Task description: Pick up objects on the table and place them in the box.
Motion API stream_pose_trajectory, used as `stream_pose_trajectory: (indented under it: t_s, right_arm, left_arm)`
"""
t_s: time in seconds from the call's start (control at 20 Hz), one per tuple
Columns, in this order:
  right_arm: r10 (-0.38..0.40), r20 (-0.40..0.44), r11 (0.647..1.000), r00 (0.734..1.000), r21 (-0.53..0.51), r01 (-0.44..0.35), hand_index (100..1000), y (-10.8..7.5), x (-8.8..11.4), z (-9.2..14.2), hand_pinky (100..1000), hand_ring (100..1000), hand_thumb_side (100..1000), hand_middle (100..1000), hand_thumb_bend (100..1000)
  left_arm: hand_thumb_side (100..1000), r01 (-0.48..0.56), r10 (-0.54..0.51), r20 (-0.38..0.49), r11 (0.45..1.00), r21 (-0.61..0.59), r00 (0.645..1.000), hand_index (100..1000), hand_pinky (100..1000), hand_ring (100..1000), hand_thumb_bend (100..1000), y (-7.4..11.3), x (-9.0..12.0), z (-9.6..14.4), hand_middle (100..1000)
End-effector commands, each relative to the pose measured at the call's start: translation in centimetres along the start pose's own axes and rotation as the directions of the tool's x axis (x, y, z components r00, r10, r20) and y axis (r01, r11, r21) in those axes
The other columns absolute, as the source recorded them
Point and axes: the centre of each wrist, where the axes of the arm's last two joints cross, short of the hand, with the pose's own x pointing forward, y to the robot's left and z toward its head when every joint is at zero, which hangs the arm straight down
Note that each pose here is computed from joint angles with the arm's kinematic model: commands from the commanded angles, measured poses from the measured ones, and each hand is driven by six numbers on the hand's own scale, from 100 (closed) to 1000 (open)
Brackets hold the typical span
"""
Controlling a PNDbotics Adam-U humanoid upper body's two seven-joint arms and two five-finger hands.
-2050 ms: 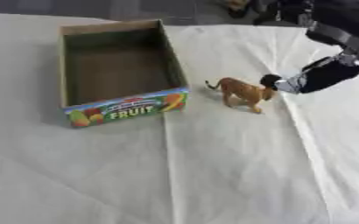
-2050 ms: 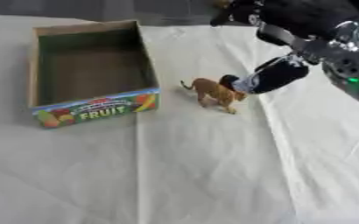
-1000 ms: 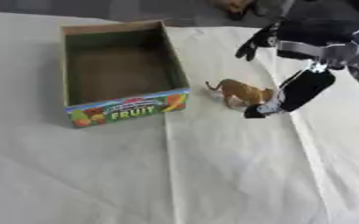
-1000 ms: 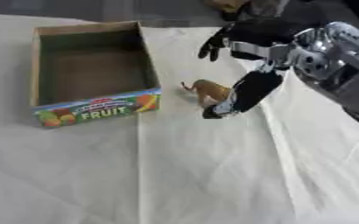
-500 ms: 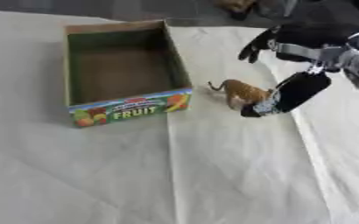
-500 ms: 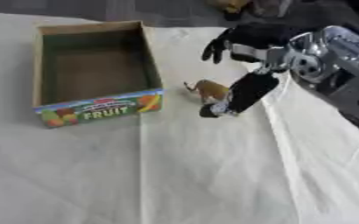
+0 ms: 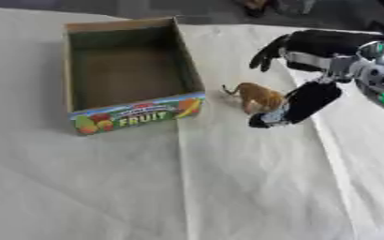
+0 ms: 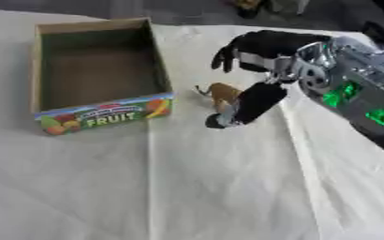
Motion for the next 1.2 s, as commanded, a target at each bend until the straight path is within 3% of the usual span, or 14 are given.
stream_pose_trajectory:
  t_s: [0.05,0.3,0.75,1.2]
  right_arm:
    - [-0.003,-0.062,1.0,0.998,-0.013,0.003,888,-0.6,-0.5,-0.2,851,937,557,748,572]
    - [-0.009,-0.095,1.0,0.995,-0.022,0.007,889,-0.3,-1.3,-1.1,853,941,545,751,551]
    - [-0.056,-0.245,0.996,0.968,-0.087,0.035,890,-0.2,-5.0,-3.2,859,946,532,764,535]
    - [-0.068,-0.272,0.997,0.96,-0.063,0.053,889,0.6,-7.0,-4.7,859,946,534,767,544]
  left_arm:
    - [112,0.016,-0.015,0.036,1.0,-0.018,0.999,932,725,928,693,0.4,0.6,-0.9,875]
    - [116,0.017,-0.017,0.034,1.0,-0.016,0.999,931,723,929,687,0.4,0.6,-0.8,875]
    - [122,0.017,-0.017,0.032,1.0,-0.017,0.999,931,722,928,679,0.3,0.5,-0.7,875]
    - [126,0.014,-0.014,0.035,1.0,-0.019,0.999,931,721,928,671,0.2,0.5,-0.8,876]
